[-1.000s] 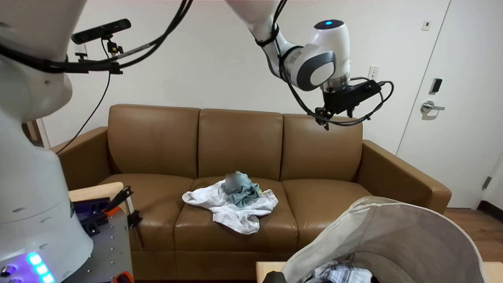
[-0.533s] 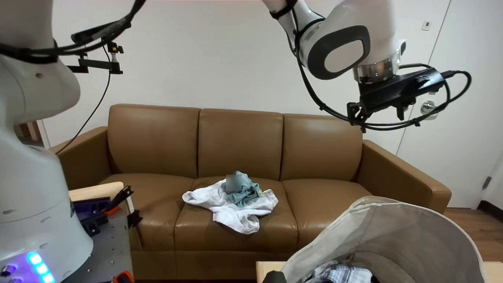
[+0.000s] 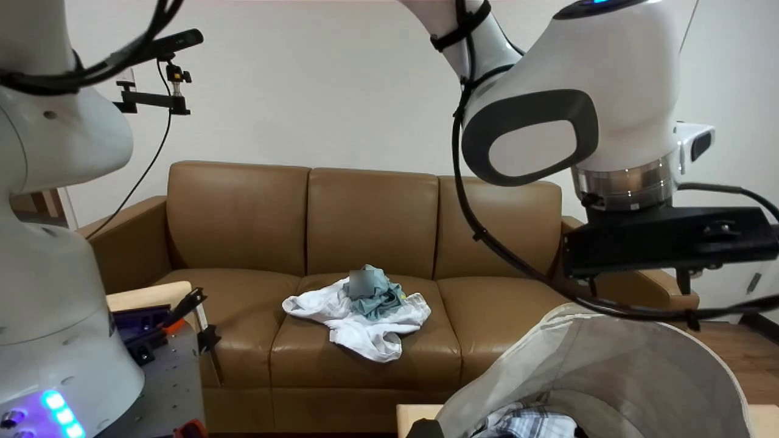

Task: Take the clothes out of the basket and put them on the couch

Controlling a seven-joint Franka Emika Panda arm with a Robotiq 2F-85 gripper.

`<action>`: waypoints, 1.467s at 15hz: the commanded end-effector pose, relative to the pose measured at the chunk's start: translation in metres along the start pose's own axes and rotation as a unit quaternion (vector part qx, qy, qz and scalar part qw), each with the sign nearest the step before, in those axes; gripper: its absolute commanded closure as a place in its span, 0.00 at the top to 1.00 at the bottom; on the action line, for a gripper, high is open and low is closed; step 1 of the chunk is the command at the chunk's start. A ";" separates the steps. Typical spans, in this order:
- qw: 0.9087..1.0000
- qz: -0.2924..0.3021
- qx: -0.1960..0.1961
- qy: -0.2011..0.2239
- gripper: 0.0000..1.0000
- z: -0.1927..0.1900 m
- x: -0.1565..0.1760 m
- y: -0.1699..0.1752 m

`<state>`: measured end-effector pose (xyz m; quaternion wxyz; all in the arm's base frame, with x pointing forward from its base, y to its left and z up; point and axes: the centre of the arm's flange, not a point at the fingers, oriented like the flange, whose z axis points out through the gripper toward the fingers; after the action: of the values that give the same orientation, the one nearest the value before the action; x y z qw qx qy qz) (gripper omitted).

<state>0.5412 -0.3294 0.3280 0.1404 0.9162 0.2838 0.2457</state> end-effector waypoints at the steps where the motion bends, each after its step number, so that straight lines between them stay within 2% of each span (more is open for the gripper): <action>1: 0.999 0.050 -0.009 -0.010 1.00 -0.004 -0.045 -0.017; 2: 0.997 0.074 -0.012 -0.009 1.00 0.002 -0.051 -0.021; 4: 0.996 0.083 0.034 0.009 1.00 0.014 -0.041 -0.029; 5: 0.997 0.072 0.015 -0.011 1.00 0.012 -0.045 -0.018; 7: 0.997 0.077 0.028 -0.001 1.00 0.018 -0.036 -0.027; 8: 0.995 0.096 0.017 0.005 1.00 0.020 -0.025 -0.022; 9: 0.989 0.144 0.003 0.004 1.00 0.023 -0.019 -0.019; 10: 0.987 0.162 -0.019 0.008 1.00 0.025 -0.022 -0.018; 11: 0.981 0.190 -0.020 -0.002 1.00 0.026 -0.026 -0.017; 15: 0.956 0.289 -0.043 -0.007 1.00 0.046 -0.063 -0.028; 18: 0.930 0.359 -0.067 -0.024 1.00 0.069 -0.096 -0.040; 20: 0.910 0.408 -0.058 -0.047 1.00 0.086 -0.114 -0.055; 22: 0.890 0.450 -0.023 -0.073 1.00 0.105 -0.134 -0.071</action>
<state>0.4744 -0.3661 0.1934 0.0890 0.9579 -0.1146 0.2476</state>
